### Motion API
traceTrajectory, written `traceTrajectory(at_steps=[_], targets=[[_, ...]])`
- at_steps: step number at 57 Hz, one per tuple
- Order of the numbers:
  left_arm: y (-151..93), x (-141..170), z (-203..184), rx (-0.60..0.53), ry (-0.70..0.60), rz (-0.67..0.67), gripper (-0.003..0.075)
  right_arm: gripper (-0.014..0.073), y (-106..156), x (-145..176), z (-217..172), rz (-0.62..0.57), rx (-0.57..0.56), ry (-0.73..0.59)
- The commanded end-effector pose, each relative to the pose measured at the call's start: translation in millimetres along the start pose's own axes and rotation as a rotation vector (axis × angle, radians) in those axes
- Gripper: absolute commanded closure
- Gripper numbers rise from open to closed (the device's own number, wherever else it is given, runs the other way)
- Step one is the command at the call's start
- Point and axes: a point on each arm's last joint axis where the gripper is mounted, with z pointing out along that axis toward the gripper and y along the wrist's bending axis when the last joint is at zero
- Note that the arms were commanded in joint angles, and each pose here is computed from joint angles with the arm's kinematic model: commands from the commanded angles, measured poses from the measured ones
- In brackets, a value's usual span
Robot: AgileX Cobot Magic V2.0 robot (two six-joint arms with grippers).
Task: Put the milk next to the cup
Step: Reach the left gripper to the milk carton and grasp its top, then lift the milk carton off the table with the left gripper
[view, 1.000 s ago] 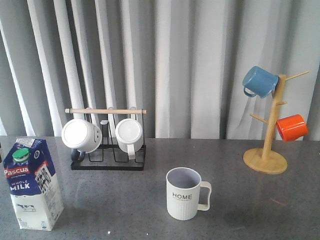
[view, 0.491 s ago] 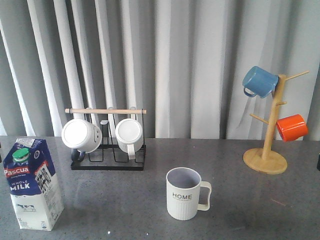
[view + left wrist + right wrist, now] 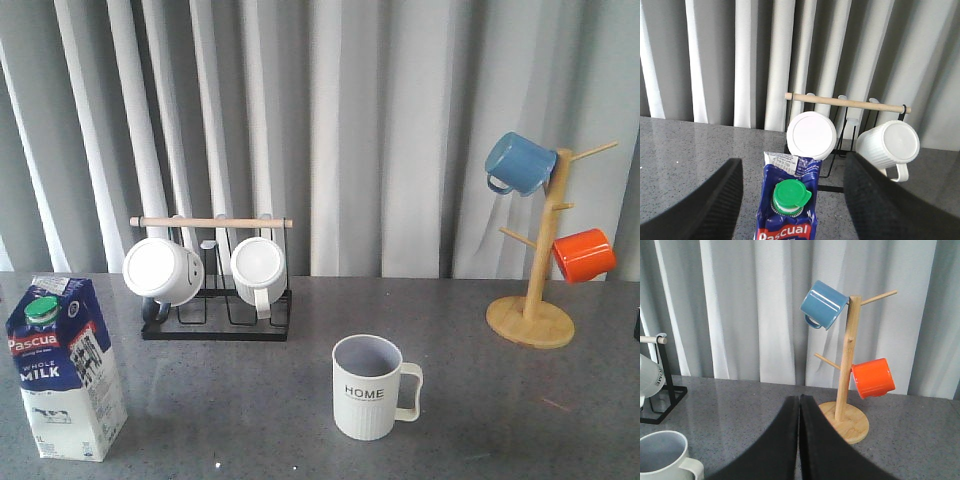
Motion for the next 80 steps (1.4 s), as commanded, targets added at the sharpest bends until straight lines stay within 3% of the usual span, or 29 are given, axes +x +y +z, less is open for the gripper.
traceTrajectory(at_steps=[1,7,14,32,55,80], targets=[[-2.3,-19.7,1.2,0.016,-0.133,-0.016,0.0287,0.0603,-0.7,-18.9,-4.1,-0.003,0.0,-0.108],[-1.9,-18.5,11.0,0.017,-0.155,-0.016,0.0287,0.0603,-0.7,-18.9,-4.1,-0.003,0.0,-0.108],[-2.5,-20.9,26.9,0.01,-0.093,-0.015,0.0275,0.0603,-0.7,-18.9,-4.1,-0.003,0.0,-0.108],[-5.9,-39.6,70.1,-0.005,0.047,0.004,0.0152,0.0603,-0.7,-19.0,-4.2,-0.003,0.0,-0.109],[-1.3,-9.0,108.3,-0.023,0.196,0.031,0.0151,0.0603,-0.7,-18.9,-4.1,-0.003,0.0,-0.108],[1.4,9.1,121.4,-0.033,0.275,0.029,0.0151,0.0603,-0.7,-18.9,-4.1,-0.003,0.0,-0.108]])
